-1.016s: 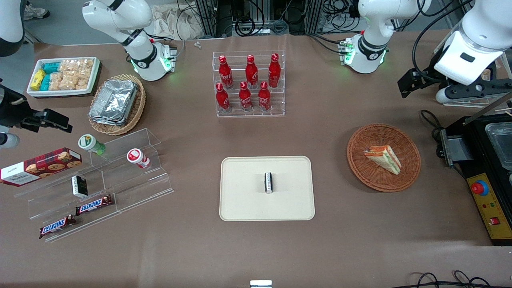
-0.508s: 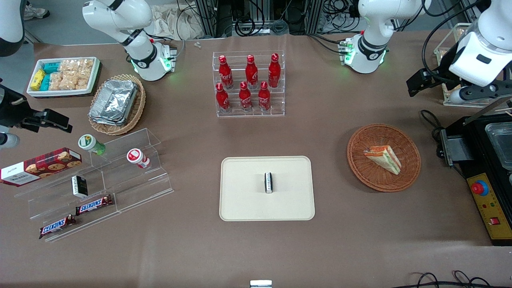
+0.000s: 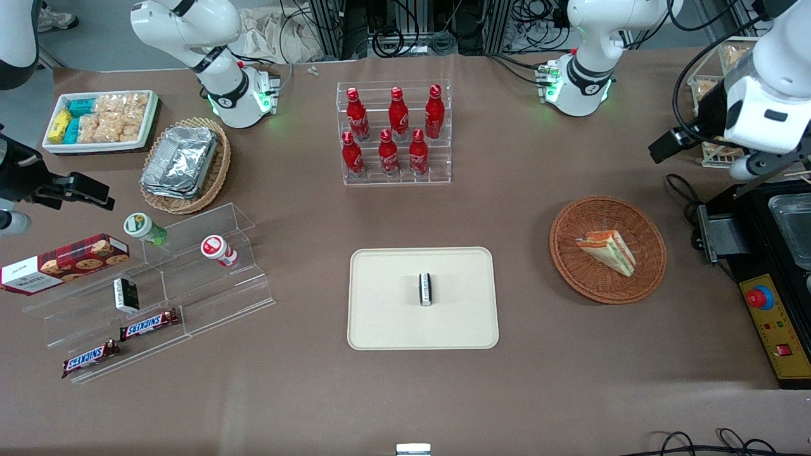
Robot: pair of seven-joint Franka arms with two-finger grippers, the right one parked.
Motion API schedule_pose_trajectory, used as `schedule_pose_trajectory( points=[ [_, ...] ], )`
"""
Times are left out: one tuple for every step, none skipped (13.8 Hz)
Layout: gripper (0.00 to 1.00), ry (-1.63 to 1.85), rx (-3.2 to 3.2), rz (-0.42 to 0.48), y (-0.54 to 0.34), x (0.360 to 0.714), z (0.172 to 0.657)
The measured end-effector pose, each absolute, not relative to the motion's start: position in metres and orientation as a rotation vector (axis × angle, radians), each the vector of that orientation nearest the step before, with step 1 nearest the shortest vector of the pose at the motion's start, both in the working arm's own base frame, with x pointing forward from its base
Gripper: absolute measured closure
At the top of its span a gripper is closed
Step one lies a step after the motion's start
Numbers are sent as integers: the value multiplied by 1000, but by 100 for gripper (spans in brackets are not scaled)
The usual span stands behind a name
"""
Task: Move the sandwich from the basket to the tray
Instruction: 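Move the left gripper over the wicker basket holding the sandwich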
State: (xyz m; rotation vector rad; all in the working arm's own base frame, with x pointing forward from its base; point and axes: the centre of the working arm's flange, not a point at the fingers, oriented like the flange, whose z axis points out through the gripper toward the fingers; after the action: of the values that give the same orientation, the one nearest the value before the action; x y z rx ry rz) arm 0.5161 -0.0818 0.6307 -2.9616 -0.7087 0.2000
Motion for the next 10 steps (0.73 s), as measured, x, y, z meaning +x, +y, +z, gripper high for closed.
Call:
schedule_pose_trajectory(
  points=[
    [0, -762, -2942, 207, -80, 519, 619],
    [0, -819, -2924, 206, -76, 521, 604],
    [0, -885, -2906, 197, -69, 524, 587],
    [0, -947, -2891, 185, -56, 525, 566],
    [0, -997, -2882, 170, -41, 522, 546],
    [0, -1044, -2872, 161, -26, 515, 525],
    [0, -1098, -2856, 160, -12, 506, 505],
    [0, -1157, -2840, 153, -1, 498, 487],
    [0, -1213, -2825, 139, 6, 493, 468],
    [0, -1271, -2807, 128, 8, 489, 449]
  ],
)
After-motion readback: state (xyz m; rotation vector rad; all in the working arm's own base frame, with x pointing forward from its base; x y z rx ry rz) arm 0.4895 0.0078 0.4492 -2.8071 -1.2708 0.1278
